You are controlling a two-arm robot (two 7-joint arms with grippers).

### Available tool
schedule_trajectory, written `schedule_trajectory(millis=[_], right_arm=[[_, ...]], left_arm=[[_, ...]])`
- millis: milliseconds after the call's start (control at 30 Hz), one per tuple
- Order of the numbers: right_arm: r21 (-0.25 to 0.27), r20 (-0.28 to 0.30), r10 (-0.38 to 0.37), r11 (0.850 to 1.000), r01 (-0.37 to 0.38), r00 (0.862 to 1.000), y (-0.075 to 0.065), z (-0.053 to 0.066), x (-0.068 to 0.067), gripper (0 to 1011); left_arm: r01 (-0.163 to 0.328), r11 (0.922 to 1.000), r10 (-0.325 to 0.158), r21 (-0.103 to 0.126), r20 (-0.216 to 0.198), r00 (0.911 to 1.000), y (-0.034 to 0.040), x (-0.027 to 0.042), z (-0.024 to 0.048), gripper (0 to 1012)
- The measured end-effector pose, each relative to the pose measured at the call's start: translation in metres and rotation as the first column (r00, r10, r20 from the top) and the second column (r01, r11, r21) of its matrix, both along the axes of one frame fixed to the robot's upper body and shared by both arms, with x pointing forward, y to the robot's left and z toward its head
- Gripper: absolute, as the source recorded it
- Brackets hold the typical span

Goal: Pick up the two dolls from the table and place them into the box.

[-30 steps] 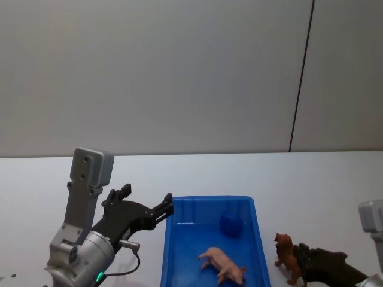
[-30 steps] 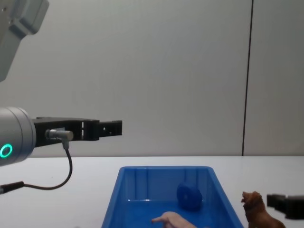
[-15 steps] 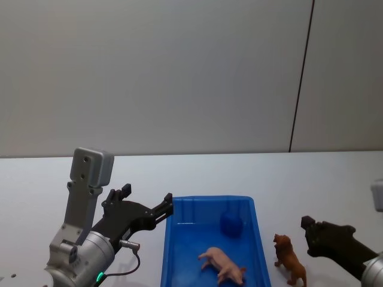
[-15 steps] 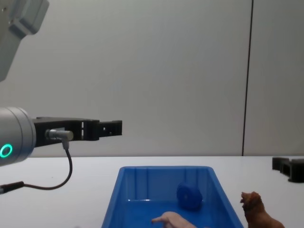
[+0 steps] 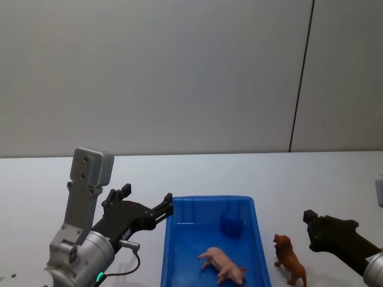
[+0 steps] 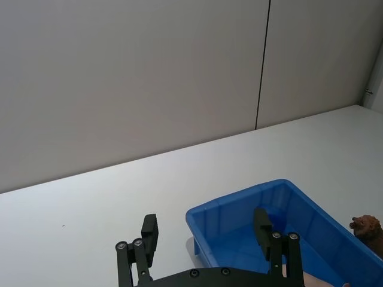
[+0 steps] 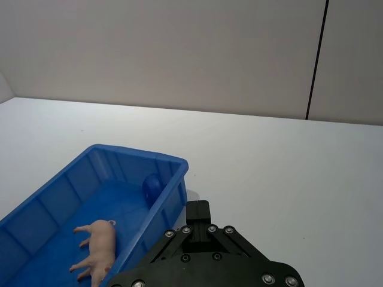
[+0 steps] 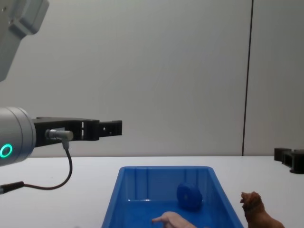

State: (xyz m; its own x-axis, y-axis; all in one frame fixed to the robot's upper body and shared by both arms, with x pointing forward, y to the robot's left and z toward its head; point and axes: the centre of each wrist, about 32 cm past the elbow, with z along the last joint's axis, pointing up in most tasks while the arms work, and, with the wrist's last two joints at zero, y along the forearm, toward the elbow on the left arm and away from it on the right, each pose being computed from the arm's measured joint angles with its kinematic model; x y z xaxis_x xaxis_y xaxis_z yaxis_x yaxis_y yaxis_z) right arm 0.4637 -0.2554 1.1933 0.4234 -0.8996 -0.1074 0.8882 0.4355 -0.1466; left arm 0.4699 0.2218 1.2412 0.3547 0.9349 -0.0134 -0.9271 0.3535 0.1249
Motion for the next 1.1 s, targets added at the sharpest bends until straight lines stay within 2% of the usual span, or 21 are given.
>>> schedule_trajectory(millis=[300,367,467,500,700,733,833,933,1067,1100], right_arm=[[-0.008,-0.002,0.005,1.000,-0.005,1.000,0.001,0.001,-0.001,155],[-0.012,-0.007,0.006,1.000,-0.006,1.000,0.001,0.002,-0.002,253],[-0.019,-0.017,0.005,1.000,-0.005,1.000,0.001,0.002,-0.003,327],[-0.022,-0.022,0.004,1.000,-0.005,1.000,0.001,0.002,-0.004,387],[-0.040,-0.056,0.001,0.999,-0.003,0.998,0.001,0.001,-0.006,537],[-0.041,-0.060,0.000,0.999,-0.003,0.998,0.001,0.001,-0.007,603],[-0.049,-0.080,-0.001,0.999,-0.003,0.997,0.002,0.000,-0.008,707],[-0.056,-0.096,-0.002,0.998,-0.003,0.995,0.002,-0.001,-0.009,762],[-0.066,-0.124,-0.004,0.998,-0.004,0.992,0.002,-0.004,-0.011,906],[-0.068,-0.130,-0.004,0.998,-0.004,0.991,0.002,-0.004,-0.012,906]], left_arm=[[0.000,1.0000,0.000,0.000,0.000,1.0000,0.0000,0.0000,0.0000,1003],[0.000,1.0000,0.000,0.000,0.000,1.0000,0.0000,0.0000,0.0000,1003],[0.000,1.0000,0.000,0.000,0.000,1.0000,0.0000,0.0000,0.0000,1003],[0.000,1.0000,0.000,0.000,0.000,1.0000,0.0000,0.0000,0.0000,1003],[0.000,1.0000,0.000,0.000,0.000,1.0000,0.0000,0.0000,0.0000,1003],[0.000,1.0000,0.000,0.000,0.000,1.0000,0.0000,0.0000,0.0000,1003],[0.000,1.0000,0.000,0.000,0.000,1.0000,0.0000,0.0000,0.0000,1003],[0.000,1.0000,0.000,0.000,0.000,1.0000,0.0000,0.0000,0.0000,1003],[0.000,1.0000,0.000,0.000,0.000,1.0000,0.0000,0.0000,0.0000,1003],[0.000,1.0000,0.000,0.000,0.000,1.0000,0.0000,0.0000,0.0000,1003]])
